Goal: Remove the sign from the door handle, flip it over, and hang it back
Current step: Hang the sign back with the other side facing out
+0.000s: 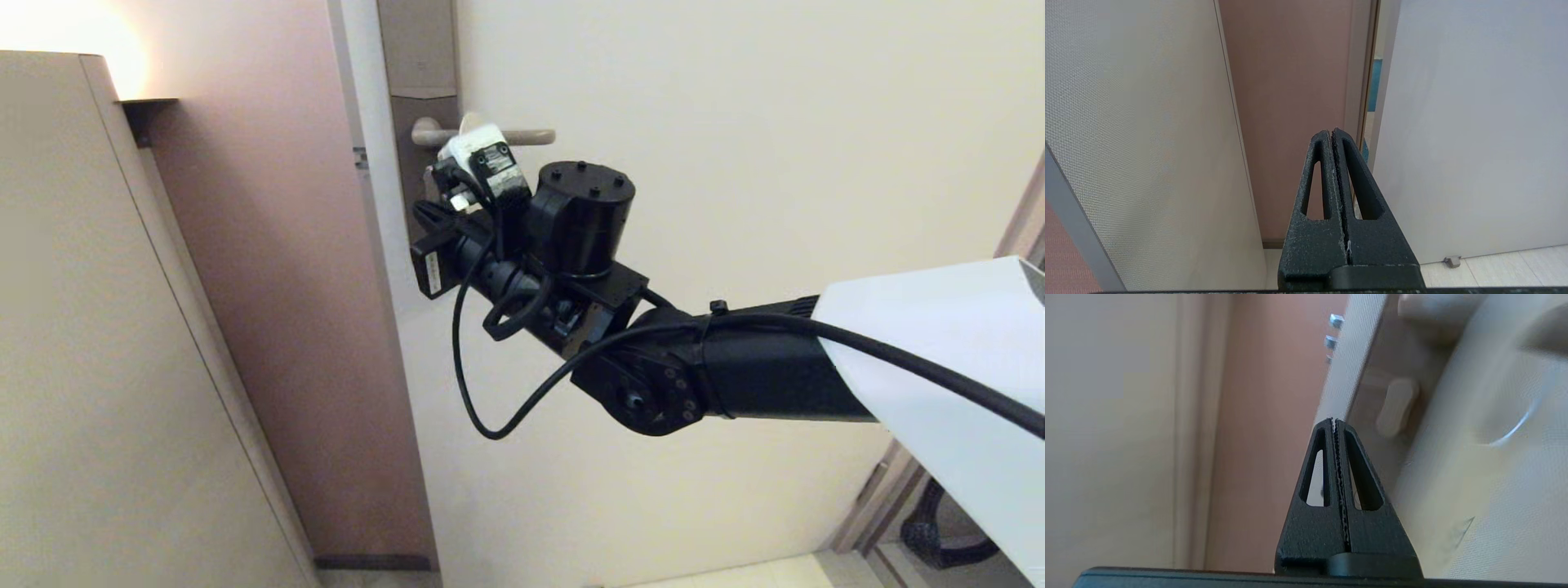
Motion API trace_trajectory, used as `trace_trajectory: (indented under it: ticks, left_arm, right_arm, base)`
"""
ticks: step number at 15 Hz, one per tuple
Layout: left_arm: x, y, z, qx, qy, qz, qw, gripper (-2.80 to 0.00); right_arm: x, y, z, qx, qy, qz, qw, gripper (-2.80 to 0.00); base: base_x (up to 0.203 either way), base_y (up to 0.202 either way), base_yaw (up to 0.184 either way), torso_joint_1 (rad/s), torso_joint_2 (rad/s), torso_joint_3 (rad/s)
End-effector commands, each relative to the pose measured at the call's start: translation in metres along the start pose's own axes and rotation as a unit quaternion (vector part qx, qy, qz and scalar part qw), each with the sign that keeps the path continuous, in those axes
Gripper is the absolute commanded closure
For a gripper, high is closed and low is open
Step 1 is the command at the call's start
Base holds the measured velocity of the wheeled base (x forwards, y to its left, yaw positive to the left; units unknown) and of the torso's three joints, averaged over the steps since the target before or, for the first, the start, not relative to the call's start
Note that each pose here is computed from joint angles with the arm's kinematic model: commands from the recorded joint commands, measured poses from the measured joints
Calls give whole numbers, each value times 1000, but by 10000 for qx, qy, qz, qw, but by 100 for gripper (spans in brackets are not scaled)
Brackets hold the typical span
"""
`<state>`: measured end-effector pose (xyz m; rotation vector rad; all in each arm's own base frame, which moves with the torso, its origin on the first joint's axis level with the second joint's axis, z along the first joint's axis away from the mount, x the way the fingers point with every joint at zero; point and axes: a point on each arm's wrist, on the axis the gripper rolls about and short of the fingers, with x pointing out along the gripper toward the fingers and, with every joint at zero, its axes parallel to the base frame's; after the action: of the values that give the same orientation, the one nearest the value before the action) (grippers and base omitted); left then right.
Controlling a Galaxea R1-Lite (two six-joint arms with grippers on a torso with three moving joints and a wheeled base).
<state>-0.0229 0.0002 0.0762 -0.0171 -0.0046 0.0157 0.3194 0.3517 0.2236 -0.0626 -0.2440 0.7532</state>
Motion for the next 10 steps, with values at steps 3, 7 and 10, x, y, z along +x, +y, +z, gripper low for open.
trace_trajectory:
  ticks: [3,7,10]
  left_arm:
    - [0,0,0,0,0,6,10000,0]
    - [0,0,0,-6,-1,6,10000,0]
    - [0,0,0,1,7,6,10000,0]
  right_arm:
    - [3,5,-7,8,-24,-14,10000,0]
    - [-20,1,8,16,143,56,9999,0]
    - [-48,-9,18,-13,452,53,9990,0]
  base:
    - [0,0,0,0,0,0]
    - [0,0,0,0,0,0]
    - [0,0,0,0,0,0]
